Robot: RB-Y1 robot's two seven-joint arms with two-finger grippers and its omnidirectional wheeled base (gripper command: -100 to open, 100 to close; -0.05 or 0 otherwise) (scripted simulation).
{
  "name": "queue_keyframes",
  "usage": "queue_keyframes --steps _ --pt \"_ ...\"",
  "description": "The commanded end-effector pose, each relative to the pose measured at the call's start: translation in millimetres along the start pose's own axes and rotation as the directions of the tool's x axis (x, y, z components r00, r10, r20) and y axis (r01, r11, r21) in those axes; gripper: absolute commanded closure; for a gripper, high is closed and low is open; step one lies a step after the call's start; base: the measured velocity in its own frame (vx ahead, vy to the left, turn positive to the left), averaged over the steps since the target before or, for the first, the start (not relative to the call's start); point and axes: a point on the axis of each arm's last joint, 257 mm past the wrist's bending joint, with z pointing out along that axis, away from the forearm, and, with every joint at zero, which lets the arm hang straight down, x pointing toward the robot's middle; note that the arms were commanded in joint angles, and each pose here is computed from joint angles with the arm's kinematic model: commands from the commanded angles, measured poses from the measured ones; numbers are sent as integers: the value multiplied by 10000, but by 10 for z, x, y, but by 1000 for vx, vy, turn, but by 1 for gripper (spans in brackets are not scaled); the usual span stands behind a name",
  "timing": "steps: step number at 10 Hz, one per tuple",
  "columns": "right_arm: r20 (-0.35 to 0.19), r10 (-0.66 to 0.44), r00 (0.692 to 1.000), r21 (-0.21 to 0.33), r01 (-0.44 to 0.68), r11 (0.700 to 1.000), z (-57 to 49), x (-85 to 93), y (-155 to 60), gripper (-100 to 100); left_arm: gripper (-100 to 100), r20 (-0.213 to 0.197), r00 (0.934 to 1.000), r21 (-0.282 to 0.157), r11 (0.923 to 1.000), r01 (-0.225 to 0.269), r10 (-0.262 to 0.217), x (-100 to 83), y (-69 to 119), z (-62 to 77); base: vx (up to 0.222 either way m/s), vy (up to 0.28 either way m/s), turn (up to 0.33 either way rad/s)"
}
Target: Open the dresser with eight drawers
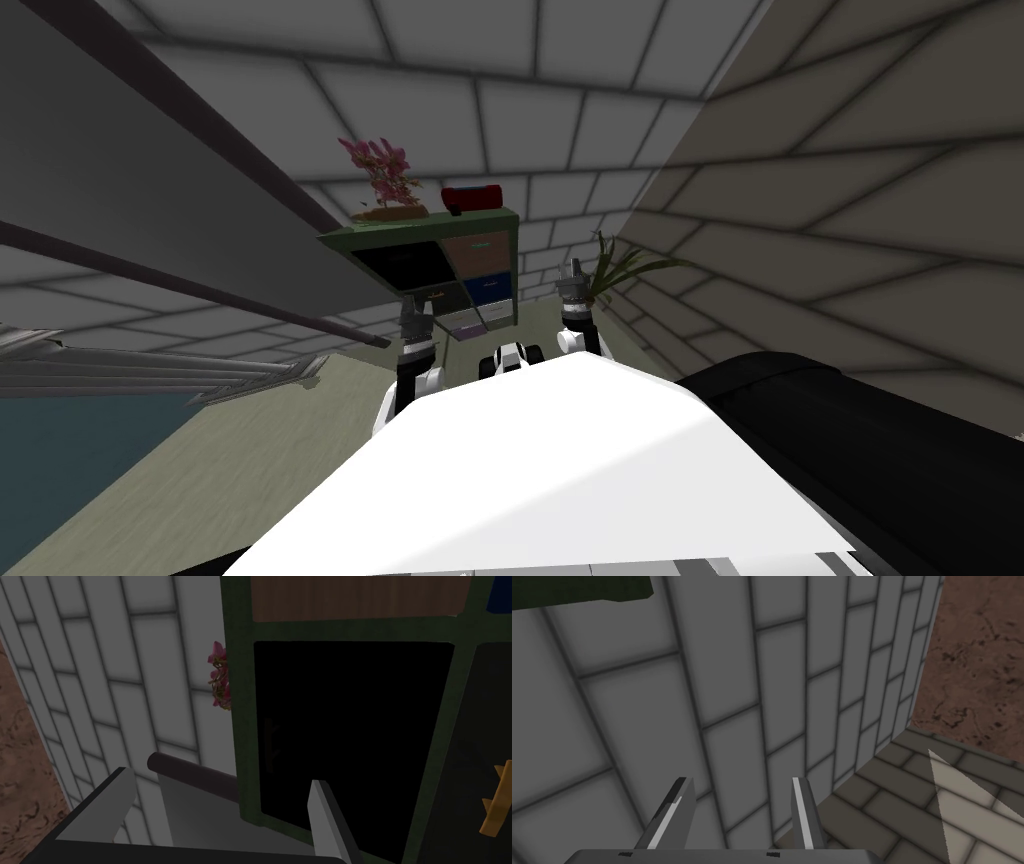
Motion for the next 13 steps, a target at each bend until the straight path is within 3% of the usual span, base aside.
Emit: queue_keyframes --steps 1,8,13 --pt "0 0 10000 0 0 10000 0 0 0 0 -100 -1 10000 -244 9997 29 -29 -4 175 -55 50 -65 -17" --pt "0 0 10000 0 0 10000 0 0 0 0 -100 -47 10000 -973 9952 64 -69 -5 626 -264 70 -75 -13" --pt "1 1 10000 0 -1 10000 0 0 0 0 -100 8 9999 -1610 9868 162 -163 0 1001 -486 77 -93 -16"
